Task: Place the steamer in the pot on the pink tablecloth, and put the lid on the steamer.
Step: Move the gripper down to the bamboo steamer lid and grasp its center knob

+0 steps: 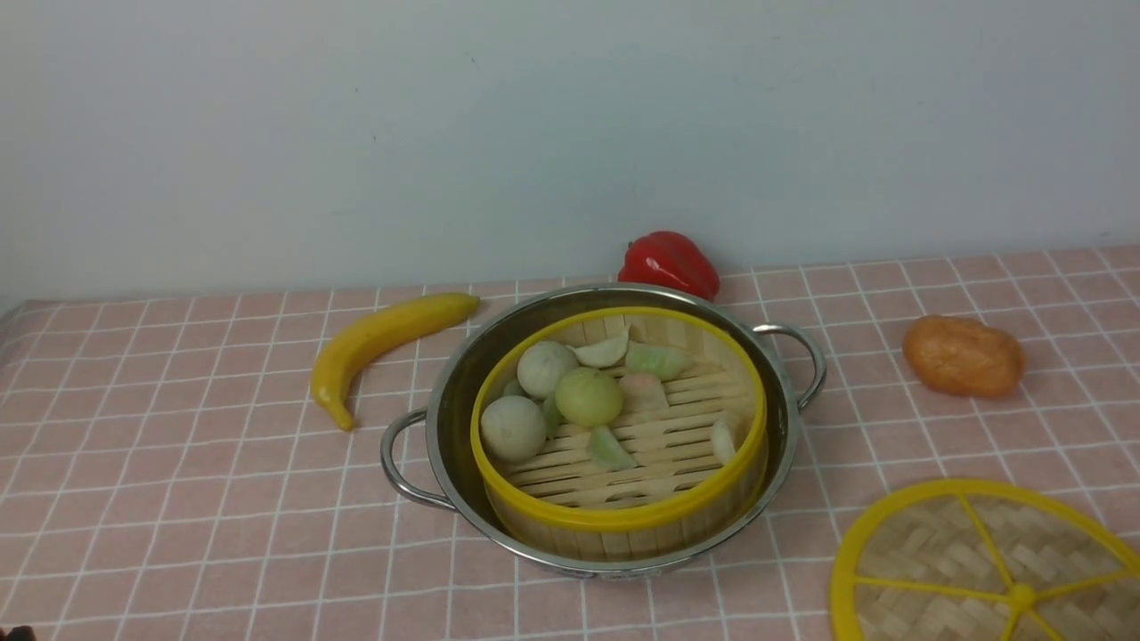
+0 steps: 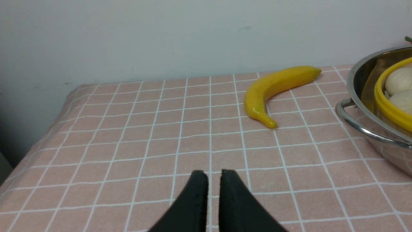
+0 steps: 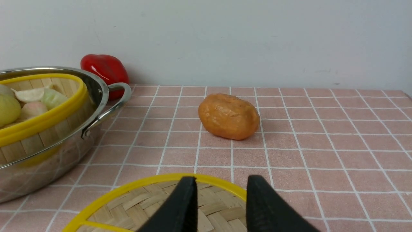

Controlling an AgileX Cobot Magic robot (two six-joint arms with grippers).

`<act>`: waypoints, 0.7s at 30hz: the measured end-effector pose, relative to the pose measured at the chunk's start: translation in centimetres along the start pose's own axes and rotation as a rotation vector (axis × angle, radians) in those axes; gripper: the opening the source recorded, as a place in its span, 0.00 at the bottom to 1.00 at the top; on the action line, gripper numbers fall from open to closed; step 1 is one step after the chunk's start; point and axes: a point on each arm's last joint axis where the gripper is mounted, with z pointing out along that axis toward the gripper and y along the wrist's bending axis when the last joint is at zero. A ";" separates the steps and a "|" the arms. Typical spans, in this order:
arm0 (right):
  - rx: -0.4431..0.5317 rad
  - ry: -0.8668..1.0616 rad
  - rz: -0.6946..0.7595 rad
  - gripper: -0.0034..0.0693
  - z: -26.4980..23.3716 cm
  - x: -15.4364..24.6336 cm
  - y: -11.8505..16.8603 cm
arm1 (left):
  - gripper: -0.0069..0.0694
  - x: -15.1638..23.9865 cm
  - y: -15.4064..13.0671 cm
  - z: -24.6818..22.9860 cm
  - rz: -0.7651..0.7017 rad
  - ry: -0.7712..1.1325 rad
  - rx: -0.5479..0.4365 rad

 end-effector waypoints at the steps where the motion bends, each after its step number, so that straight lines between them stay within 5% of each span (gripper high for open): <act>1: 0.000 0.000 0.000 0.38 0.0 0.0 0.0 | 0.16 0.0 0.0 0.0 0.000 0.000 0.000; 17: 0.000 0.000 0.001 0.38 0.0 0.0 0.0 | 0.20 0.0 0.0 0.0 0.000 0.000 0.000; 21: -0.009 -0.075 0.123 0.38 0.0 -0.7 0.0 | 0.21 0.0 0.0 0.0 0.000 0.000 0.000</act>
